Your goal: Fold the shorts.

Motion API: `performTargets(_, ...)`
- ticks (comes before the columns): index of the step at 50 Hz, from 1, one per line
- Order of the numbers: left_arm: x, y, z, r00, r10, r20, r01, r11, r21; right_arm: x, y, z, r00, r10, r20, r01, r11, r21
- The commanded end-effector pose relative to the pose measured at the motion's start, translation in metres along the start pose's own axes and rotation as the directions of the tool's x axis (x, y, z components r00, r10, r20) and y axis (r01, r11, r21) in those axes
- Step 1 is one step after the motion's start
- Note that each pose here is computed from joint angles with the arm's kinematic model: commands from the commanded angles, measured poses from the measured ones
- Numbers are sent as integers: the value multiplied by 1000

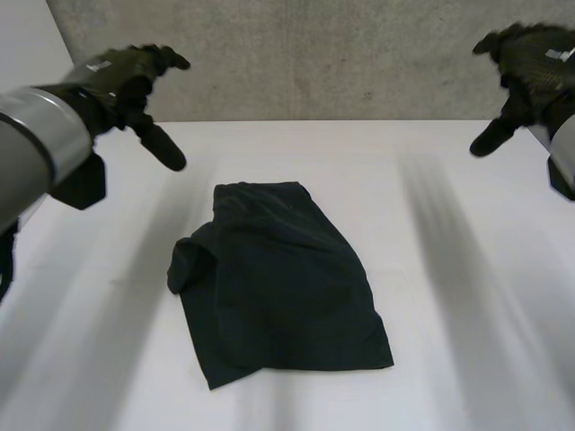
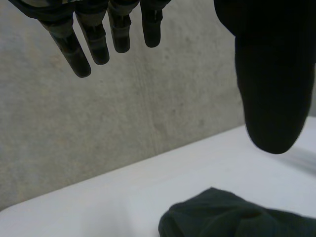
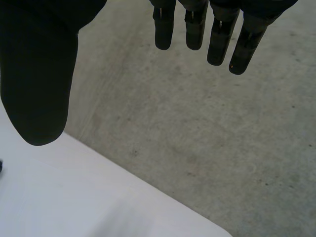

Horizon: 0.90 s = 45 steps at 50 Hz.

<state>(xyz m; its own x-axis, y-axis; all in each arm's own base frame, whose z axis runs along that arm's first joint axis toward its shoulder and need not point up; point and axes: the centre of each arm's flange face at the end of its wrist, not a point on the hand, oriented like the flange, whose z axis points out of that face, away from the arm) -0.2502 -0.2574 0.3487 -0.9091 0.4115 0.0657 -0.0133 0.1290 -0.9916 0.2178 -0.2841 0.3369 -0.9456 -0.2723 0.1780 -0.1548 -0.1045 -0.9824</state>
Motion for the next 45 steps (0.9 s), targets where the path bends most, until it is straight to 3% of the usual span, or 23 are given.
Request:
performTargets(1,-4,-20,-22,999,-15,30,14,999,44,5,-21,-5,998,61,0,-61,998,-35)
performTargets(15,-4,-14,-26,999,-6,34,5,1000,30,2,-14,-7,998,54,14,-53,997,-55)
performTargets(21,-8,-4,-16,999,27,42,-27,1000,2,-5,-13,-6,995,55,88,-51,997,-52)
performTargets(26,-16,42,18,978,207,30,-200,968,-154,-10,-9,-6,986,59,153,-50,997,-60)
performTargets(31,-18,77,36,956,294,-3,-284,923,-259,-11,-4,-5,985,57,164,-46,996,-70)
performTargets(36,-25,105,52,955,297,-7,-282,899,-335,-14,9,1,985,15,174,2,995,-97)
performTargets(45,-25,158,77,959,282,-21,-266,874,-407,-23,44,5,956,-172,236,212,964,-159)
